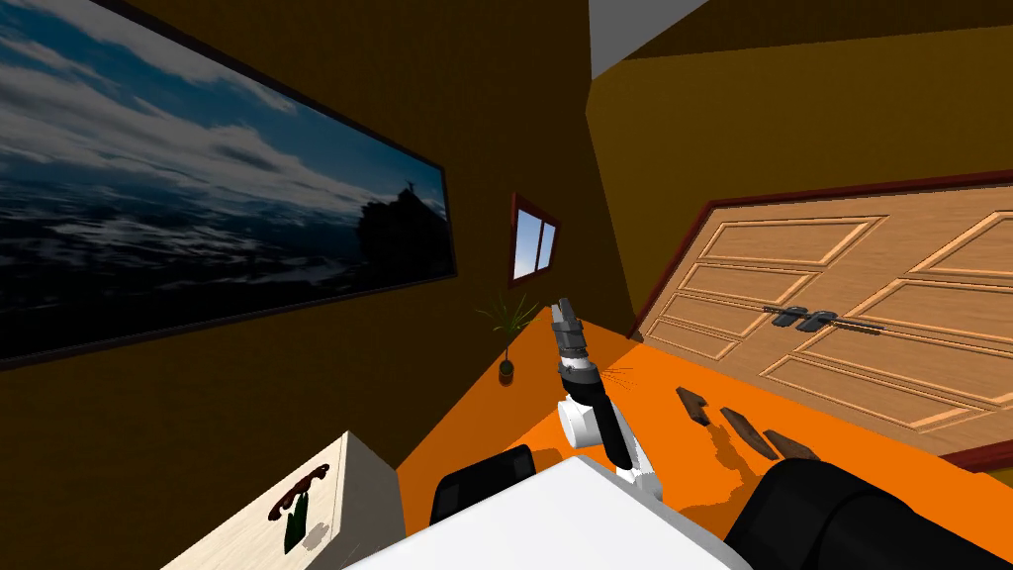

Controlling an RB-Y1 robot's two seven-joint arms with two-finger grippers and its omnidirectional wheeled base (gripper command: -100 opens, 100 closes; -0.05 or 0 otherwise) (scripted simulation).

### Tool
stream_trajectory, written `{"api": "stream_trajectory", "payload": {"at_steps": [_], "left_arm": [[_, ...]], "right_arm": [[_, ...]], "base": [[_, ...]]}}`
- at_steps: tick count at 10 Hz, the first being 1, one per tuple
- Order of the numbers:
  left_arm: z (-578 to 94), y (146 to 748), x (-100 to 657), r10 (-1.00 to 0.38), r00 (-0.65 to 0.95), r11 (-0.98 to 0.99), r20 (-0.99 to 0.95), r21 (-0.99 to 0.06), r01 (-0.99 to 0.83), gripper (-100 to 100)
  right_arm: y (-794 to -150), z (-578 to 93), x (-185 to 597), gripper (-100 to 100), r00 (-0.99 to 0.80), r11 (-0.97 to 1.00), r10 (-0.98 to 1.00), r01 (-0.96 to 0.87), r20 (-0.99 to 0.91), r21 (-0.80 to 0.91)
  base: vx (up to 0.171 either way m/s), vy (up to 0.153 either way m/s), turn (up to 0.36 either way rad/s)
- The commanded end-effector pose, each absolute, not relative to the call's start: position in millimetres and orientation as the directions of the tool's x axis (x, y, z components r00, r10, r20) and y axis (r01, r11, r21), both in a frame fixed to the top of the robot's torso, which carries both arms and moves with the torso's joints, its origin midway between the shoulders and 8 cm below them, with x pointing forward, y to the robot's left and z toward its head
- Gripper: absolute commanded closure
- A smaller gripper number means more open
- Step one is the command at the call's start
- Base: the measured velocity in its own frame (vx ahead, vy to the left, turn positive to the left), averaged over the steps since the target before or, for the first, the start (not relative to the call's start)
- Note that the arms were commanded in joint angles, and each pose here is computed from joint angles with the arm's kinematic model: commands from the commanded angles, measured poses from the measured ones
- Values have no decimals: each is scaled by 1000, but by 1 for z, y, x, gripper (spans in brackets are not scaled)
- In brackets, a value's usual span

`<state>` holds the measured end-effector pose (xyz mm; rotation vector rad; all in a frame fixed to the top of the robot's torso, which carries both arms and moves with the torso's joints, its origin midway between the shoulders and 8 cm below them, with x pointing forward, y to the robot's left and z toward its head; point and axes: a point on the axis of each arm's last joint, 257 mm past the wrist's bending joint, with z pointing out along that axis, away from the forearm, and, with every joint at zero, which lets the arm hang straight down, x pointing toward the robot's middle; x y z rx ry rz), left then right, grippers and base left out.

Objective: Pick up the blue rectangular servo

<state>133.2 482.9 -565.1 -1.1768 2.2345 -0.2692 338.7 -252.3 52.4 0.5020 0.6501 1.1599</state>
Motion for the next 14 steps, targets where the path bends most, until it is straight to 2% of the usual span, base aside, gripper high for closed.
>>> {"api": "stream_trajectory", "payload": {"at_steps": [1,6,8,9,13,14], "left_arm": [[-568,507,110,-788,-455,602,-415,-365,-710,-100],[-570,561,71,-750,-502,628,-431,-223,-746,-100],[-570,561,71,-750,-502,627,-431,-222,-747,-100],[-568,580,59,-736,-518,634,-436,-173,-754,-100],[-566,600,50,-720,-535,639,-442,-121,-760,-100],[-568,595,52,-724,-530,637,-440,-133,-760,-100]], "right_arm": [[-252,52,339,0,255,327,944,-669,-207,667],[-252,52,339,0,255,327,944,-669,-207,667],[-252,52,339,0,255,327,944,-669,-207,667],[-252,52,339,0,255,327,944,-669,-207,667],[-252,52,339,0,255,327,944,-669,-207,667],[-252,52,339,0,255,327,944,-669,-207,667]], "base": [[20,-22,-204],[15,-16,-132],[5,0,-18],[9,0,-164],[15,13,-99],[15,16,-26]]}}
